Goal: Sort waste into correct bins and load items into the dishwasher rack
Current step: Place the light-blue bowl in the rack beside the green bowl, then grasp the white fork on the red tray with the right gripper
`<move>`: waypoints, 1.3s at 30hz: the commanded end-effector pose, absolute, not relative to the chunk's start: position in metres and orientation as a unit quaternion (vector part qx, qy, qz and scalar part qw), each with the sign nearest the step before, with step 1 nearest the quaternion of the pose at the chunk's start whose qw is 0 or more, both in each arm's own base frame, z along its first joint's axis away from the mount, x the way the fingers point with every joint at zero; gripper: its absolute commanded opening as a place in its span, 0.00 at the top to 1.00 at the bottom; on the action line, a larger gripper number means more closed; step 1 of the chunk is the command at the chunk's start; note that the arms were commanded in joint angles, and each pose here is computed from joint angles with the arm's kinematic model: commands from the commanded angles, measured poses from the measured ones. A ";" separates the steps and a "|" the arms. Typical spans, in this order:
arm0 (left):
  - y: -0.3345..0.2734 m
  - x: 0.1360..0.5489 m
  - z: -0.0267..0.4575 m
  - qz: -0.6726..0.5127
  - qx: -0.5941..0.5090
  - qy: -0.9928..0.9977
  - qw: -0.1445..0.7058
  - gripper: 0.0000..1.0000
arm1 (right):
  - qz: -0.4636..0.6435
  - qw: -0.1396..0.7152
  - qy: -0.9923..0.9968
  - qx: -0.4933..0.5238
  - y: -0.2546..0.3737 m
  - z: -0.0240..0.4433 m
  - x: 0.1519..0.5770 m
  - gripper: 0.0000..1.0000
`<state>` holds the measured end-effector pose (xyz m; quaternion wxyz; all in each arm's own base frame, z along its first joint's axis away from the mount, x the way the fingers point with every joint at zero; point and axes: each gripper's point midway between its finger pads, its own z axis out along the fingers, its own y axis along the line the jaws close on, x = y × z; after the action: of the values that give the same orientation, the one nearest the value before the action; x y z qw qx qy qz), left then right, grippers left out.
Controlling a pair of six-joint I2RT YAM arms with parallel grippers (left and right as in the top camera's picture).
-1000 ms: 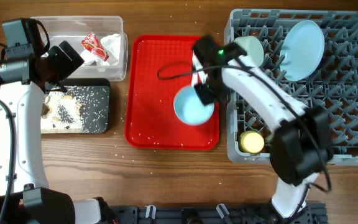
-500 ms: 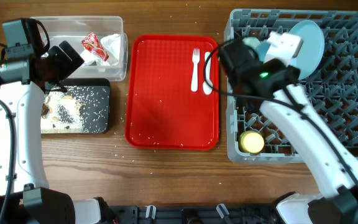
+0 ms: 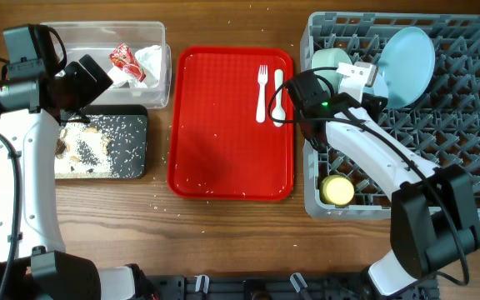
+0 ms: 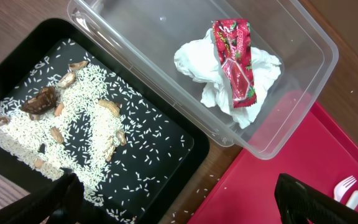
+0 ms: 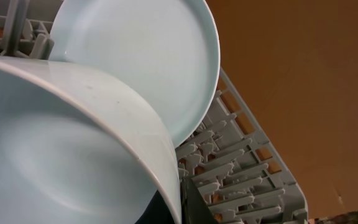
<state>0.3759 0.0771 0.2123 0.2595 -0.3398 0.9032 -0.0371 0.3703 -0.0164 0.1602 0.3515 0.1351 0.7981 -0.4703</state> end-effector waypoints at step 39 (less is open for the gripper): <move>0.079 0.377 0.216 -0.038 -0.342 0.901 0.265 0.00 | -0.034 0.054 0.994 -0.086 0.148 0.080 0.298 0.40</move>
<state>0.3760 0.0771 0.2123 0.2596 -0.3398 0.9032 -0.0371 0.2920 0.1669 0.0796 0.0448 -0.1027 0.9936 0.0153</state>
